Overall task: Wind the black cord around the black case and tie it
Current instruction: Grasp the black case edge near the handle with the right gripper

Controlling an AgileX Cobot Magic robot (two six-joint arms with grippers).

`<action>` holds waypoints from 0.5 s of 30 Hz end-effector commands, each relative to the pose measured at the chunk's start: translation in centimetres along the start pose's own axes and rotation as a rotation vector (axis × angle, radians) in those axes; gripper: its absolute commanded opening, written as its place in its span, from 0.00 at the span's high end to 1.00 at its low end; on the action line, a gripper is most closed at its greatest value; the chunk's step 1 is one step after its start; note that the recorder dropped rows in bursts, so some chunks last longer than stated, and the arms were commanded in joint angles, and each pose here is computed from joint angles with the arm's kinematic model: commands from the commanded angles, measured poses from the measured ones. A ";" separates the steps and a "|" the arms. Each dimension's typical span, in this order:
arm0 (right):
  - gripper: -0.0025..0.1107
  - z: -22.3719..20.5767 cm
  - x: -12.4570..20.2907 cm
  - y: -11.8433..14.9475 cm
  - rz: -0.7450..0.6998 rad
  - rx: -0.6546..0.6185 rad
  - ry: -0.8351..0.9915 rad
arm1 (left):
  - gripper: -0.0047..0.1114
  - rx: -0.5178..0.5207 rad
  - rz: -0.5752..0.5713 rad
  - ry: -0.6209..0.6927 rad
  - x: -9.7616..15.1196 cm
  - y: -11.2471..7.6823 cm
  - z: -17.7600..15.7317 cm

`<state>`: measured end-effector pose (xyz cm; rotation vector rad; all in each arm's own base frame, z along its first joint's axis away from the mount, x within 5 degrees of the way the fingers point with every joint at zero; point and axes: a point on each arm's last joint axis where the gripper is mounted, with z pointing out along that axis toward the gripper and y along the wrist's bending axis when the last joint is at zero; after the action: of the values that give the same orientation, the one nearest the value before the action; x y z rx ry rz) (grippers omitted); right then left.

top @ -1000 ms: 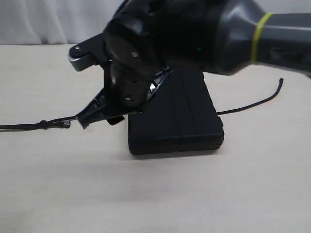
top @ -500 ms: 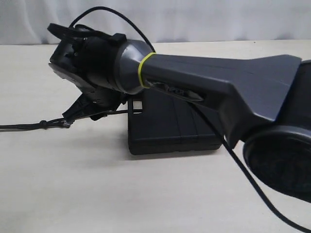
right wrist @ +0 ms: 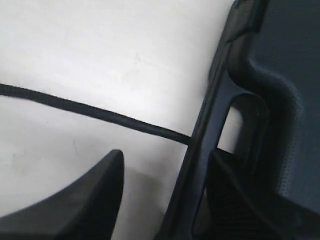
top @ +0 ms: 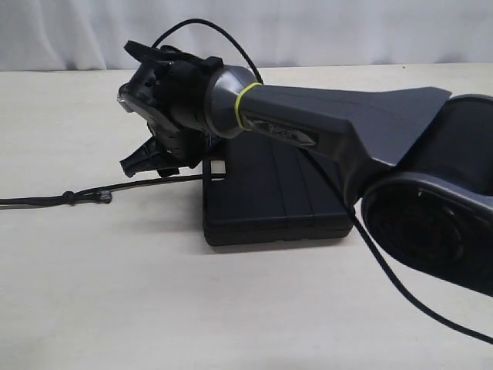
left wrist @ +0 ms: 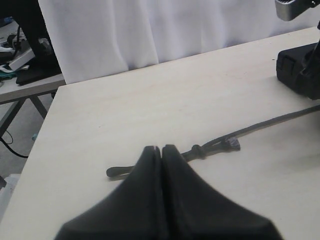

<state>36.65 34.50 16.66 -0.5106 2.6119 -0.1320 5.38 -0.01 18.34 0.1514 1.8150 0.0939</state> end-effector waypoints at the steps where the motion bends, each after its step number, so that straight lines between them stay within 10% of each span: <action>1: 0.55 1.4 -0.2 -1.0 0.020 0.010 0.004 | 0.96 0.008 -0.004 -0.015 -0.1 -0.1 0.0; 15: 0.55 4.2 0.7 -1.2 0.034 0.017 0.070 | 0.96 0.008 -0.004 -0.015 -0.1 -0.1 0.0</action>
<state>38.23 33.14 13.17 -0.4646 2.6827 -0.1671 5.38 -0.01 18.34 0.1514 1.8150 0.0939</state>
